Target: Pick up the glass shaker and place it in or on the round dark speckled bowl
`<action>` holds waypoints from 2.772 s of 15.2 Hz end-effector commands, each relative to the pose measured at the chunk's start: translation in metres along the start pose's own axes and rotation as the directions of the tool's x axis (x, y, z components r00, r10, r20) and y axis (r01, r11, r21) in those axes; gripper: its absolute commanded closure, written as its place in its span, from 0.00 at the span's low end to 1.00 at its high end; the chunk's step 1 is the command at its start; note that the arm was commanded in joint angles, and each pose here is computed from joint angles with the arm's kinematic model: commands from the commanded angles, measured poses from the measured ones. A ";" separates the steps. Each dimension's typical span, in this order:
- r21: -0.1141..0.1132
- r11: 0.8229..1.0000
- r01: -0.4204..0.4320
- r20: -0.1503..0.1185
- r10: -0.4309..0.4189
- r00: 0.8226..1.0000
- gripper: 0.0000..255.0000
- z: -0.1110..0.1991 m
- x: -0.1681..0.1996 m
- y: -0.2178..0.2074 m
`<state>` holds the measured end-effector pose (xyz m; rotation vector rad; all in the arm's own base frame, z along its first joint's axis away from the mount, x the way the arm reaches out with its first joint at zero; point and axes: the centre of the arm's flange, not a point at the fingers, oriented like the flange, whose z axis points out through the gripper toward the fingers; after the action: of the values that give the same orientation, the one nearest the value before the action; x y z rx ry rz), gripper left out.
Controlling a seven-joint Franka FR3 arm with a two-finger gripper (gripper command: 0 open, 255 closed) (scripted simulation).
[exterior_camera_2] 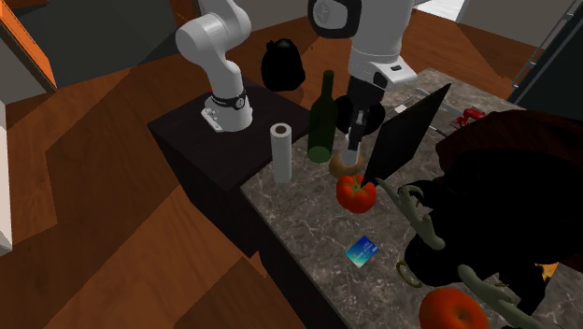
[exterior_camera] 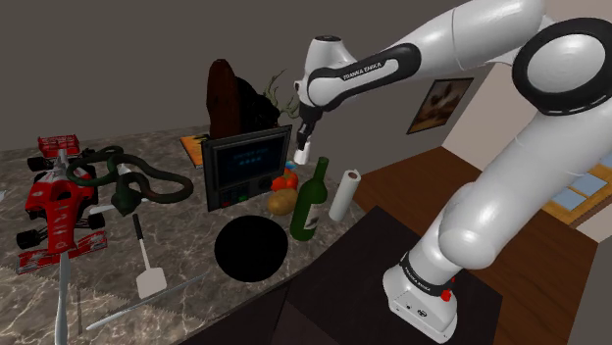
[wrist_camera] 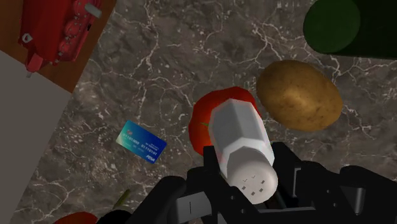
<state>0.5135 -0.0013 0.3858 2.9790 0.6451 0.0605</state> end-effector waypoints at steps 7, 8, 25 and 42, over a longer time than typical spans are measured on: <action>-0.001 1.000 -0.002 0.000 0.002 1.000 1.00 -0.019 0.003 -0.104; -0.001 1.000 -0.002 0.000 0.002 1.000 1.00 -0.021 0.003 -0.117; -0.001 1.000 -0.002 0.000 0.002 1.000 1.00 -0.056 0.006 -0.338; -0.001 1.000 -0.002 0.000 0.002 1.000 1.00 0.034 0.004 -0.347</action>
<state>0.3777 0.3109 0.3241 2.9785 0.6423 0.0609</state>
